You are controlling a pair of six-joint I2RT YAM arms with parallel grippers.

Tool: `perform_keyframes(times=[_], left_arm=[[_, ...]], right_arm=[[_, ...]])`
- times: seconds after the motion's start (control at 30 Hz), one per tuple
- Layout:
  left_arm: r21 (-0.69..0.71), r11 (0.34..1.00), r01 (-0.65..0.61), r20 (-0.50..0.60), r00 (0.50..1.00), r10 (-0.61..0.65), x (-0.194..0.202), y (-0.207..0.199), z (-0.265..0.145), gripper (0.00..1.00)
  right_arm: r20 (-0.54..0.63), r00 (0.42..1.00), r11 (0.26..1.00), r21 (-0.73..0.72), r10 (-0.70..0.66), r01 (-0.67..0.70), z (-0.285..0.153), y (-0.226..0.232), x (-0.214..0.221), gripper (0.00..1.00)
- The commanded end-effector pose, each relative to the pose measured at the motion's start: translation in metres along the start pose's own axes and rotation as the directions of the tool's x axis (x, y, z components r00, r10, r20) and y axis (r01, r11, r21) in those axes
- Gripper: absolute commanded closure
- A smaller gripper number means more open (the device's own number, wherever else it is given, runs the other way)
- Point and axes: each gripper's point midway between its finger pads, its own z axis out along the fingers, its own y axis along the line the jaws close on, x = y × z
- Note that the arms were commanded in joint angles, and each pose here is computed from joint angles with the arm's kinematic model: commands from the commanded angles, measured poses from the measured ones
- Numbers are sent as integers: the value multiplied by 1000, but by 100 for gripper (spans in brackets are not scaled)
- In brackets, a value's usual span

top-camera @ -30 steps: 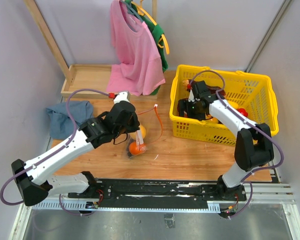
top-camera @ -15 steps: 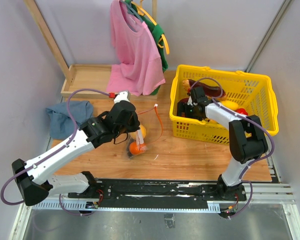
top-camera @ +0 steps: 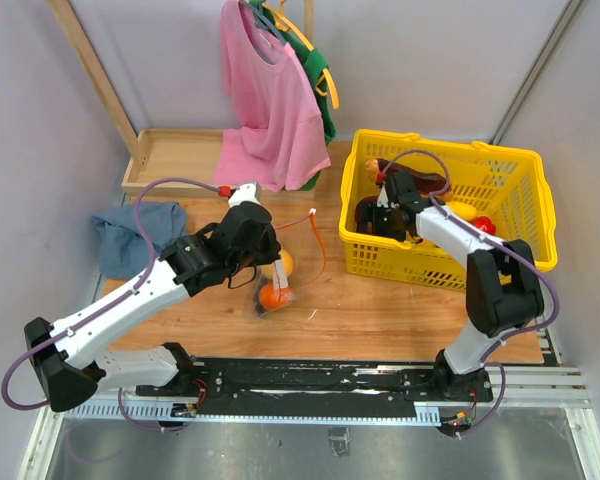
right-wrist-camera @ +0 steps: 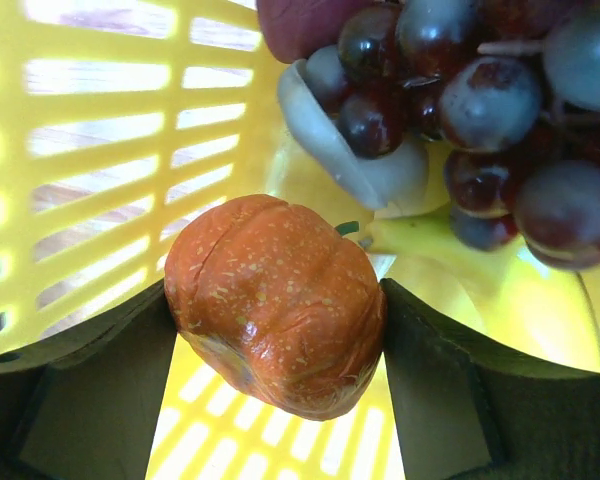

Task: Place the food in the zip-top bag and seal the zipper
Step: Pick up the fake fruit from the bin, then place the fake fruit in the zipper food storage bag.

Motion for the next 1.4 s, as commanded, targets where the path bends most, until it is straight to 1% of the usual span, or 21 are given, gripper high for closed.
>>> perform_keyframes(times=[0.0, 0.23, 0.4, 0.73, 0.9, 1.0, 1.13, 1.23, 1.37], left_arm=[[19, 1000, 23, 28, 999, -23, -6, -3, 2, 100], [31, 999, 24, 30, 999, -25, -7, -5, 1, 100], [37, 999, 25, 30, 999, -26, -7, -6, 0, 100], [47, 999, 28, 31, 999, -29, -8, -8, 0, 100], [49, 998, 28, 31, 999, -30, -9, -9, 0, 100], [50, 998, 27, 30, 999, -29, -8, -10, 0, 100], [59, 998, 29, 28, 999, -31, -9, -12, 0, 100], [61, 998, 30, 30, 999, -32, -9, -12, 0, 100], [62, 998, 29, 30, 999, -31, -8, -12, 0, 100]], right_arm=[[79, 996, 999, 20, -35, 34, -36, -2, -18, 49], [180, 980, 994, 84, -83, 68, -83, -3, -37, 50], [286, 951, 991, 89, -121, 100, -120, 4, -53, 50], [498, 842, 978, 88, -208, 190, -203, 25, -77, 52], [581, 773, 959, 52, -255, 277, -235, 50, -80, 55], [619, 731, 934, 15, -288, 356, -249, 75, -79, 55], [657, 668, 880, -13, -350, 474, -258, 107, -71, 55], [684, 624, 823, -61, -378, 565, -260, 133, -60, 55], [714, 578, 727, -141, -396, 673, -253, 169, -42, 55]])
